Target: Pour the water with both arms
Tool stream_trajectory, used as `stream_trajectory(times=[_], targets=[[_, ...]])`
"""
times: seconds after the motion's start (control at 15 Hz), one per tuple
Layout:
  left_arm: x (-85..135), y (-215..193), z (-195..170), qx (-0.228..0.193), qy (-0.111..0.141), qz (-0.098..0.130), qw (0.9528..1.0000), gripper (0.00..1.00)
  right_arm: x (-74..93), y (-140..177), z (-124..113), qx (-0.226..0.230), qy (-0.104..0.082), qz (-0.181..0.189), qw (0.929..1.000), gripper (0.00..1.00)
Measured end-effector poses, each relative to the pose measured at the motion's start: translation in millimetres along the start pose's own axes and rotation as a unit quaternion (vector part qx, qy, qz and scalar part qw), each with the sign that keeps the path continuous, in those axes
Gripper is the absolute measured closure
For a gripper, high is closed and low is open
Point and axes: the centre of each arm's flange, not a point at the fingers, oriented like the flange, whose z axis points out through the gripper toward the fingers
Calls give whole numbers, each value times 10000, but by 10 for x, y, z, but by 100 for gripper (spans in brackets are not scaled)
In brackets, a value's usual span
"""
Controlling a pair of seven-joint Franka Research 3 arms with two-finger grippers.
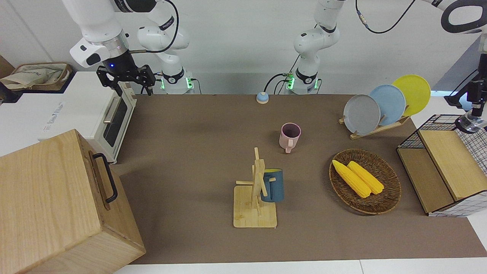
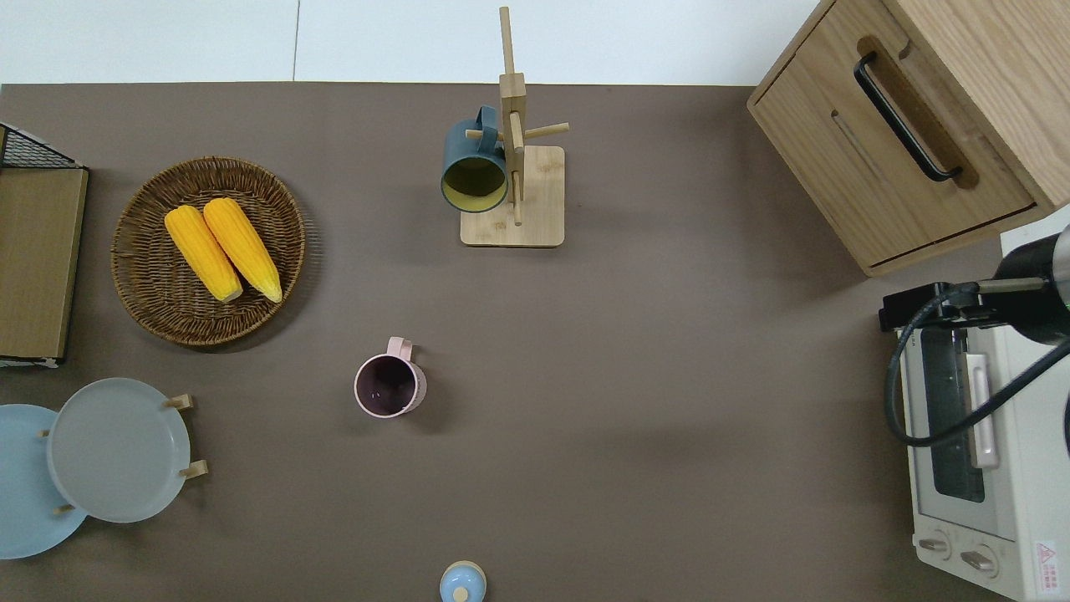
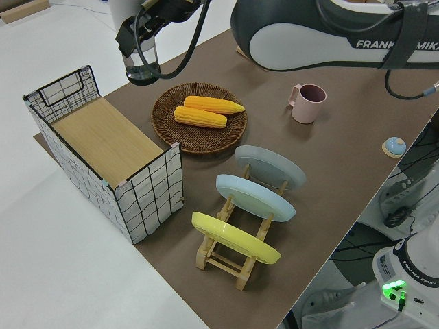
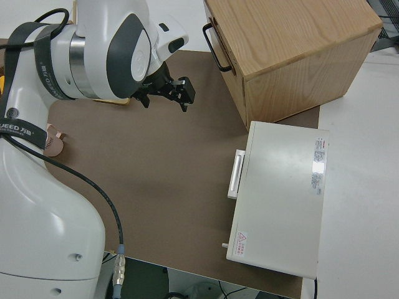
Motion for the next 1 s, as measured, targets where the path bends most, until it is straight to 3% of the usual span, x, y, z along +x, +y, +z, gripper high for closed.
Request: stream_trajectory(times=[0.33, 0.67, 1.0], targets=[[-239, -332, 286, -14, 213, 188, 9996, 36, 0, 0, 0, 0, 0, 0, 10000, 0], [-545, -802, 643, -334, 397, 359, 9980, 36, 0, 0, 0, 0, 0, 0, 10000, 0], [-721, -995, 979, -420, 271, 434, 9978, 36, 0, 0, 0, 0, 0, 0, 10000, 0]])
